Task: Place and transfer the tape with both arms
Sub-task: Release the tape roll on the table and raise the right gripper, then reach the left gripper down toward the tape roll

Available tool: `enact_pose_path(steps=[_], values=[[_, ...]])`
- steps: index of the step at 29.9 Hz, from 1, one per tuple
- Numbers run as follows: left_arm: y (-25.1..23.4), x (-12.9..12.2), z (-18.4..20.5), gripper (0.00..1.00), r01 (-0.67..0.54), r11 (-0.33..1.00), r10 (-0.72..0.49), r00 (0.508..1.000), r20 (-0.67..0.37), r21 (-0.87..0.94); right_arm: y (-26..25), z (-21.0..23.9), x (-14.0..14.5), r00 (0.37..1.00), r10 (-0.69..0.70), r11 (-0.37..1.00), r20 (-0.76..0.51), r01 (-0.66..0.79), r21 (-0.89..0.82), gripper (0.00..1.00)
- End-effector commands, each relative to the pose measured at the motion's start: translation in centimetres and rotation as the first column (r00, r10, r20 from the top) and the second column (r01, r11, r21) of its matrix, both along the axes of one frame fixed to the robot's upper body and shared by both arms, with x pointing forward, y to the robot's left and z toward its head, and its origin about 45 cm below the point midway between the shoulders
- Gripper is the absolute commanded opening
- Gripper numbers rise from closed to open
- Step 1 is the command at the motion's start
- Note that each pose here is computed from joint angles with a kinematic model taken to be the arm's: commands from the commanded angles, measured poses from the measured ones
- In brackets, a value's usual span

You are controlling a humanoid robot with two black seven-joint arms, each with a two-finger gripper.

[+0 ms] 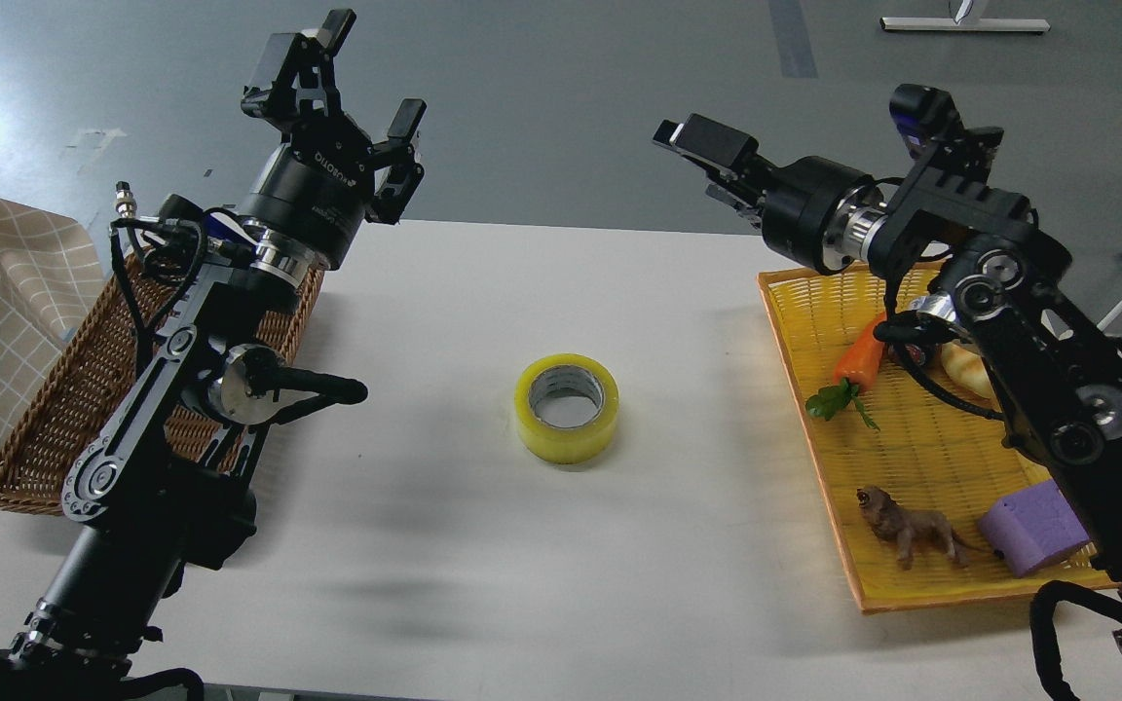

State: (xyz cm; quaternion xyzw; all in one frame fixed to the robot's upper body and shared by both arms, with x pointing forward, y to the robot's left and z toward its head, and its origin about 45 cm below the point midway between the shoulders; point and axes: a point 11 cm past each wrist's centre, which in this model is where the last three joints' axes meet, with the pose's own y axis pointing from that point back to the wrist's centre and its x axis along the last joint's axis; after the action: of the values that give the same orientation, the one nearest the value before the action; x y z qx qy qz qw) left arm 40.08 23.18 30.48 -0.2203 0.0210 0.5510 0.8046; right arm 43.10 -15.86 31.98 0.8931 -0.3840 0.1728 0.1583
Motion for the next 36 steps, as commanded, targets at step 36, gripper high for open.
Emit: enact_pose_path(steps=[36], values=[[-7.4, -4.2, -7.9, 0.98, -0.16, 0.055, -0.304, 0.937, 0.169, 0.986, -7.8, 7.6, -2.2, 1.0, 0.012, 0.709, -0.005, -0.005, 0.705, 1.0]])
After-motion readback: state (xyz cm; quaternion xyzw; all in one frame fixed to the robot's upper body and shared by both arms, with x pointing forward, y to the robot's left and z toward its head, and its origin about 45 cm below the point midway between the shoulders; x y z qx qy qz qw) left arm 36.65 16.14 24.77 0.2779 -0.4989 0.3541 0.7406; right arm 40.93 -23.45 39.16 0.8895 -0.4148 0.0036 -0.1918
